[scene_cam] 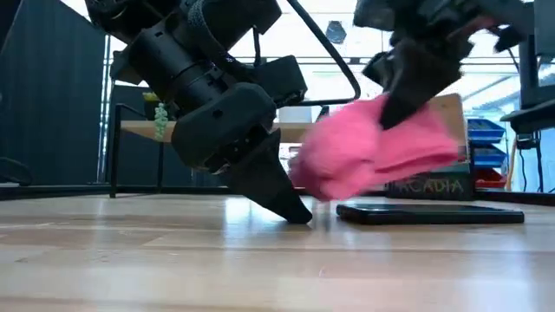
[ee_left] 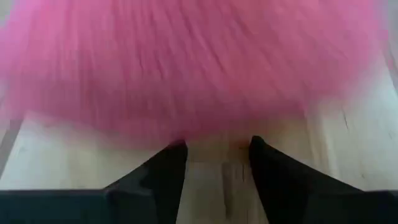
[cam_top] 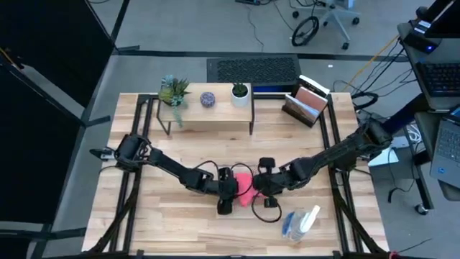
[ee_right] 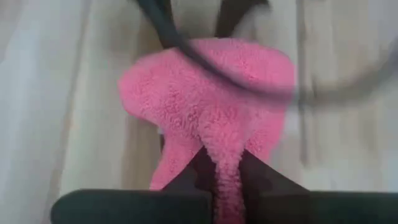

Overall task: Apply microfiber cloth
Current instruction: Wipe the front of the cellphone using the pink microfiber cloth

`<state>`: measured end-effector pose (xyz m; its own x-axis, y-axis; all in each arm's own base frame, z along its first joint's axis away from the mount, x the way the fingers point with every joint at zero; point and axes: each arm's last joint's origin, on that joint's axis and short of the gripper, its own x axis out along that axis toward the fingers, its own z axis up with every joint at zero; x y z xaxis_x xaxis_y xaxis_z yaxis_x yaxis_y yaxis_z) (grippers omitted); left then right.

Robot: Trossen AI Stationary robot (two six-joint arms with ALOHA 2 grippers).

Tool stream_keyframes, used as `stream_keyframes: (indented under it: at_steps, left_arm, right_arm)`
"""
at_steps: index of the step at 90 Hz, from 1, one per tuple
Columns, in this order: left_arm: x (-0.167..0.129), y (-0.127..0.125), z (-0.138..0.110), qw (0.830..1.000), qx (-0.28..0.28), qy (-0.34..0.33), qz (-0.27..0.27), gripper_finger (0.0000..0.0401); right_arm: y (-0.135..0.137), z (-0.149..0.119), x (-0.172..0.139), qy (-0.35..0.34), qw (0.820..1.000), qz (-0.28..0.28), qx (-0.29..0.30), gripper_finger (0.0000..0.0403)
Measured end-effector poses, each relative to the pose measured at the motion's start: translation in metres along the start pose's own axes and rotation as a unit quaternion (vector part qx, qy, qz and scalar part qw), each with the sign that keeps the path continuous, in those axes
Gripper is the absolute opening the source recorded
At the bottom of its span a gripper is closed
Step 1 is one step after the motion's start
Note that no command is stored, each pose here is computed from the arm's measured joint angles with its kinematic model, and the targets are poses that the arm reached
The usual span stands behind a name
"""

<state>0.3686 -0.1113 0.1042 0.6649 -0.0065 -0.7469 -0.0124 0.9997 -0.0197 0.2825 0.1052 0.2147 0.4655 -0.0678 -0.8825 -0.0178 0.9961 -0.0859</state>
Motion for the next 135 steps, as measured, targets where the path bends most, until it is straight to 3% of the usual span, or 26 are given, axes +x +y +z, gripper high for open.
stream_keyframes:
  at_steps: [9, 22, 35, 51, 72, 86, 96, 108, 117, 135]
  left_arm:
    - [0.0, 0.0, 0.0, 1.0, 0.0, 0.0, 0.002, 0.0164]
    - [0.0, 0.0, 0.0, 1.0, 0.0, 0.0, 0.002, 0.0164]
    - [-0.004, 0.0, 0.003, 1.0, 0.0, 0.001, -0.007, 0.0164]
    - [-0.033, 0.002, 0.017, 1.0, -0.003, -0.014, -0.006, 0.0164]
    - [-0.059, 0.002, 0.039, 0.996, -0.013, -0.083, 0.017, 0.0164]
    - [-0.059, 0.0, 0.039, 0.996, -0.016, -0.088, 0.017, 0.0164]
    - [-0.058, -0.002, 0.037, 0.996, -0.011, -0.085, 0.017, 0.0164]
    - [-0.058, -0.003, 0.038, 0.996, -0.008, -0.088, 0.02, 0.0164]
    - [-0.058, -0.002, 0.038, 0.996, -0.009, -0.087, 0.022, 0.0164]
    - [-0.058, -0.002, 0.038, 0.996, -0.01, -0.088, 0.023, 0.0164]
  right_arm:
    - [-0.006, -0.014, -0.006, 0.051, 0.998, -0.017, 0.037, 0.0004]
    - [-0.005, -0.042, 0.013, 0.083, 0.994, -0.029, 0.064, 0.0004]
    - [-0.002, -0.051, 0.038, -0.013, 0.995, 0.011, 0.102, 0.0004]
    - [-0.007, -0.042, 0.048, -0.151, 0.979, 0.056, 0.127, 0.0004]
    - [-0.018, -0.025, 0.045, -0.228, 0.966, 0.069, 0.1, 0.0004]
    - [-0.023, -0.018, 0.02, -0.19, 0.978, 0.061, 0.068, 0.0004]
    - [-0.028, -0.033, 0.0, -0.077, 0.993, 0.051, 0.069, 0.0004]
    - [-0.028, -0.056, -0.008, 0.012, 0.994, 0.052, 0.094, 0.0004]
    - [-0.022, -0.069, 0.009, 0.012, 0.993, 0.059, 0.1, 0.0004]
    - [-0.009, -0.067, 0.058, -0.073, 0.988, 0.089, 0.107, 0.0004]
